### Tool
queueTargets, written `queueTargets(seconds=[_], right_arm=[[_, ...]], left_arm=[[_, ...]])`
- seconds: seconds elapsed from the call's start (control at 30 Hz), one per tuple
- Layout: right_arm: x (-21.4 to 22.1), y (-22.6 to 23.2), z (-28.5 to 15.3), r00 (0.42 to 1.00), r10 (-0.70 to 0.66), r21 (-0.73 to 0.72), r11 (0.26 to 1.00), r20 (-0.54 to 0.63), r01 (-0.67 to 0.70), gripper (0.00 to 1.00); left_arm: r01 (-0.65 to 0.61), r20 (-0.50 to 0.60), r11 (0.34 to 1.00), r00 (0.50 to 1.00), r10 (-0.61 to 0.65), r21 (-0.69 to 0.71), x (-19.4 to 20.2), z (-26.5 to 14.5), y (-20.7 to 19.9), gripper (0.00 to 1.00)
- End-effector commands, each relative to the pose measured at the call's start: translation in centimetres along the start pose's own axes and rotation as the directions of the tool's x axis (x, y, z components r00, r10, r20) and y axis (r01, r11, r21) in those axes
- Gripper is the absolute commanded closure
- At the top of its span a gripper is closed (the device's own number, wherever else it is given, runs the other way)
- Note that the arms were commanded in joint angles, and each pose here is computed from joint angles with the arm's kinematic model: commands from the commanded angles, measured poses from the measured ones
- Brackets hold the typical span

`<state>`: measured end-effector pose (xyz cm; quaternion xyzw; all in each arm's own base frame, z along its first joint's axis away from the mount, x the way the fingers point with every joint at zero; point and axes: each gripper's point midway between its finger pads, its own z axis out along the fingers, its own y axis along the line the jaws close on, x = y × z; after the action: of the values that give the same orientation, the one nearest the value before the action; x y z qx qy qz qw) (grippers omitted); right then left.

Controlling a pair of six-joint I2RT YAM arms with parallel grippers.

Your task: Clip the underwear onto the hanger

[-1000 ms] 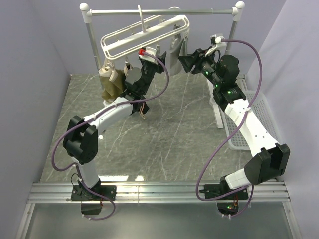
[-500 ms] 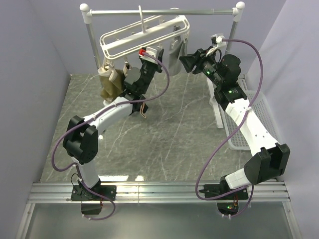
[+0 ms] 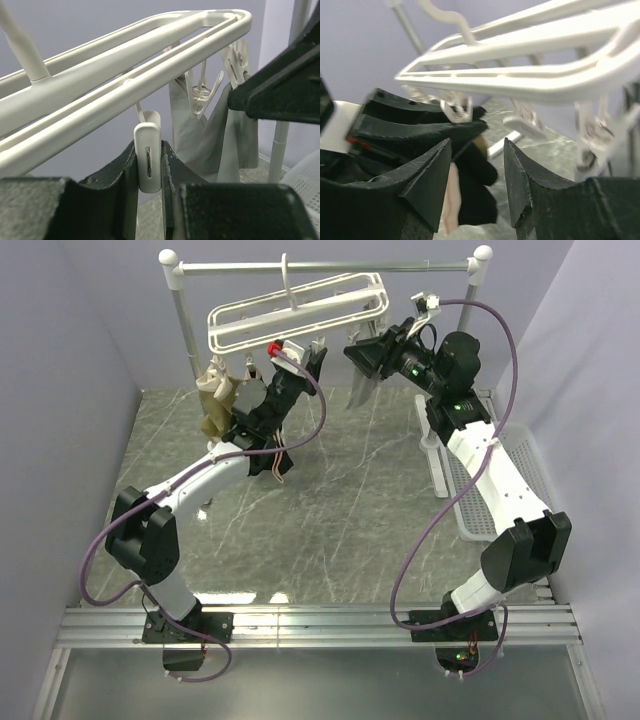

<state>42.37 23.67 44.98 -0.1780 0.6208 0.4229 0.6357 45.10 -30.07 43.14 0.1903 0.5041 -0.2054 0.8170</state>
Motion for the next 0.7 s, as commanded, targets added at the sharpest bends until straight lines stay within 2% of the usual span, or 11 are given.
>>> queueTargets(seconds=[0.0, 0.33, 0.5, 0.57, 0.67], right_arm=[[-2.9, 3.4, 0.1, 0.999, 0.023, -0.144, 0.989, 0.039, -0.017, 0.47], [-2.7, 4.5, -0.2, 0.993, 0.109, -0.13, 0.986, 0.041, -0.103, 0.52], [-2.7, 5.3, -1.3, 0.993, 0.111, -0.13, 0.986, 0.044, -0.105, 0.52], [-3.4, 5.9, -2.2, 0.992, 0.097, -0.105, 0.991, 0.077, -0.089, 0.44], [-3.0, 6.0, -2.5, 0.993, 0.063, -0.037, 0.998, 0.1, -0.059, 0.39]], left_arm=[[0.02, 0.037, 0.998, 0.999, -0.022, 0.053, -2.4, -0.7, -0.7, 0.99], [0.019, 0.03, 0.997, 0.999, -0.021, 0.072, -2.3, -0.6, -0.9, 1.0], [0.02, 0.024, 0.997, 0.999, -0.022, 0.076, -2.1, -0.5, -0.9, 1.0], [0.019, 0.025, 0.997, 0.999, -0.021, 0.08, -2.2, -0.5, -1.0, 1.0], [0.023, 0.028, 0.996, 0.999, -0.026, 0.086, -2.3, -0.5, -1.2, 1.0]])
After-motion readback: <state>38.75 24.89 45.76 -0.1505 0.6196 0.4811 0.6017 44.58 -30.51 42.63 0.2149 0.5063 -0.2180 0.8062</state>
